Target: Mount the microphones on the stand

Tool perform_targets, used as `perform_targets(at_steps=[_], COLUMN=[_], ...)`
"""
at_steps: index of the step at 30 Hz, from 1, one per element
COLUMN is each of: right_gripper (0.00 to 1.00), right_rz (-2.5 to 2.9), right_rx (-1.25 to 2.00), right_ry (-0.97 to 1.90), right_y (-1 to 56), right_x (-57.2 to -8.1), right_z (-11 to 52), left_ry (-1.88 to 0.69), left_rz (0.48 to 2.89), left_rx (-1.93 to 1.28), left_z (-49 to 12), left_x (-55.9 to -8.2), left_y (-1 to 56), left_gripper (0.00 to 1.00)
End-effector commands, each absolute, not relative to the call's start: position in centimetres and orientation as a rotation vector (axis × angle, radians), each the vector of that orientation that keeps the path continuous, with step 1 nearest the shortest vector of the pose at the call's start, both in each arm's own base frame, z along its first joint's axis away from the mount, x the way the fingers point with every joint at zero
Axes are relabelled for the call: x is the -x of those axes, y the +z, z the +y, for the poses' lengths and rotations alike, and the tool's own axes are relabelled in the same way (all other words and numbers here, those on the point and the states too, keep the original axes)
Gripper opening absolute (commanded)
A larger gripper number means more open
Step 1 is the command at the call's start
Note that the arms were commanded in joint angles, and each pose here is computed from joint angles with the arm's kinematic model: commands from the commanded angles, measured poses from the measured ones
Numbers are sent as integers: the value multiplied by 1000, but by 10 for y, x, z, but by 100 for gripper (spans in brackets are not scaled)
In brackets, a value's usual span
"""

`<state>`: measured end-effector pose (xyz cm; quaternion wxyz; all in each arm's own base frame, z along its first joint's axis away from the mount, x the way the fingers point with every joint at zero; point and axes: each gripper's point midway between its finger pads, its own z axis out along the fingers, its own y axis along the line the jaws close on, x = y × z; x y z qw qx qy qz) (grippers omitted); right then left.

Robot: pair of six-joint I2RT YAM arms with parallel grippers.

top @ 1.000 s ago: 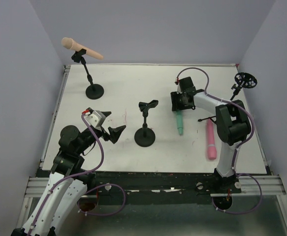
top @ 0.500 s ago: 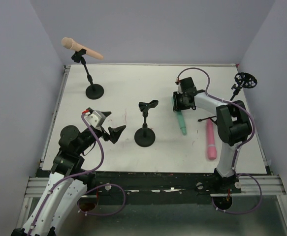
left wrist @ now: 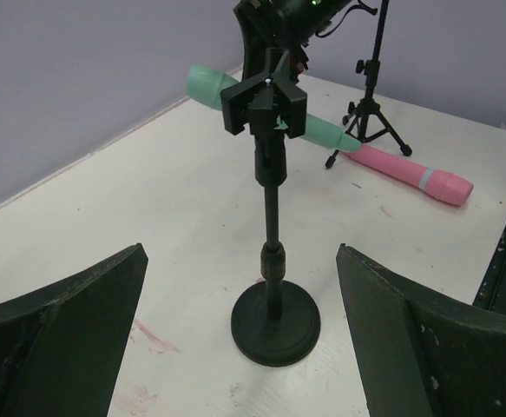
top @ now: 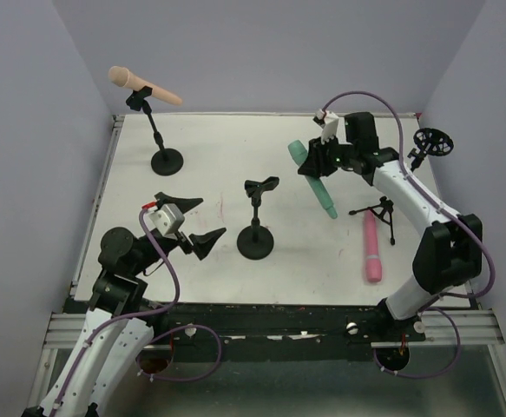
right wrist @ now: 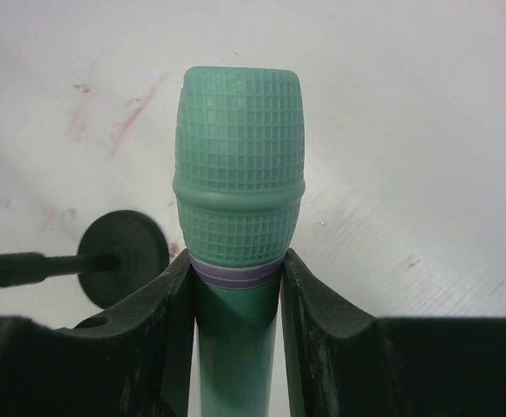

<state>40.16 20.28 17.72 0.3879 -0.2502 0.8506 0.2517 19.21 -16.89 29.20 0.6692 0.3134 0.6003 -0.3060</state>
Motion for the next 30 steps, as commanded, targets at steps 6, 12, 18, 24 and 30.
perform_targets(at_steps=[6,12,18,24,30], right_gripper=[13,13,13,13,13], right_rz=[1638,1378,1260,1215,1187], right_rx=[1087,1188,1239,1270,1295], right_ry=[1011,1153,1254,1303,1338], right_y=[306,366,391,392,391], right_x=[-342,-313,-297,-284,-272], right_z=[236,250,254,253,252], left_ry=[-762,-844,-883,-857,-760], left_rz=[1214,1197,1182,1139,1168], left_rx=[-816,-858,-923,-981,-1024], left_z=[-184,-195,-206,-219,-234], left_x=[-177,-173,-180,-199,-227], left_y=[307,320,329,340,340], left_gripper=[98,99,98,98,98])
